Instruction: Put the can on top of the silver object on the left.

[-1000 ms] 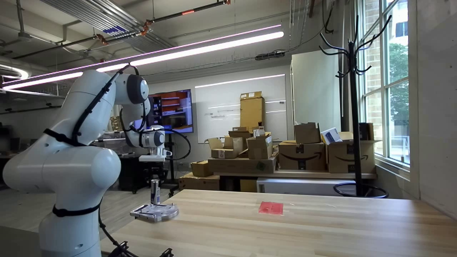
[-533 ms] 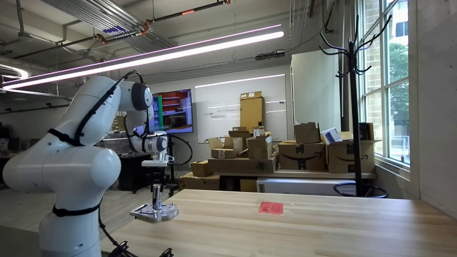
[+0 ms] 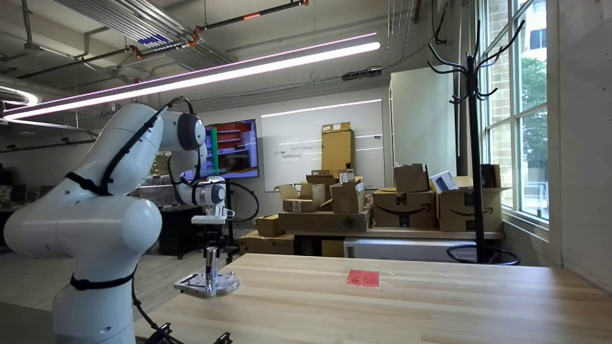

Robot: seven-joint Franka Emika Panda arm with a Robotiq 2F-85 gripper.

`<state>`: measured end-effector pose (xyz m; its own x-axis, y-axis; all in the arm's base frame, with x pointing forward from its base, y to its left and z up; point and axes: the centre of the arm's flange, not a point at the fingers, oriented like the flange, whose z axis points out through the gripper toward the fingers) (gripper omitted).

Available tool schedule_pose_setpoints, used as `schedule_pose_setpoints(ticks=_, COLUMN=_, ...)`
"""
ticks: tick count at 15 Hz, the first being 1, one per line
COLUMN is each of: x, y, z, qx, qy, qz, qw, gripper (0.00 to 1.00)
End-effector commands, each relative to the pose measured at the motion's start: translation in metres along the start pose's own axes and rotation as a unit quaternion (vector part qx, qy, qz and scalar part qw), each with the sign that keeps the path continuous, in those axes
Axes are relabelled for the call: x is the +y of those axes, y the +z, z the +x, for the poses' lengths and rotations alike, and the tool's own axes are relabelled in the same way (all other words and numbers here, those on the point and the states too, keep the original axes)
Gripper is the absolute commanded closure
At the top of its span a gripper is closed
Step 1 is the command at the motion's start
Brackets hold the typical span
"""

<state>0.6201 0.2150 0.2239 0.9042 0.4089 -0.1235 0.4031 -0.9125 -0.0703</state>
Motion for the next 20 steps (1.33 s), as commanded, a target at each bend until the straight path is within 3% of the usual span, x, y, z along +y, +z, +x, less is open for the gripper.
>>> schedule_pose_setpoints(ticks=1, x=0.006, y=-0.005, z=0.003, qx=0.0, qy=0.0, qz=-0.006, qw=1.0, gripper=0.16)
schedule_pose_setpoints(ticks=4, x=0.006, y=-0.006, z=-0.001, qx=-0.004, qy=0.0, qz=-0.006, qw=1.0, gripper=0.0)
schedule_pose_setpoints(ticks=9, x=0.005, y=-0.027, z=-0.012, qx=0.001, qy=0.001, qz=-0.011, qw=0.9999, gripper=0.0)
schedule_pose_setpoints(ticks=15, x=0.005, y=-0.117, z=-0.032, qx=0.054, qy=0.011, qz=-0.023, qw=0.9982, gripper=0.0)
schedule_pose_setpoints(ticks=20, x=0.05, y=-0.159, z=-0.067, qx=0.071, qy=0.068, qz=-0.029, qw=0.9947, gripper=0.0)
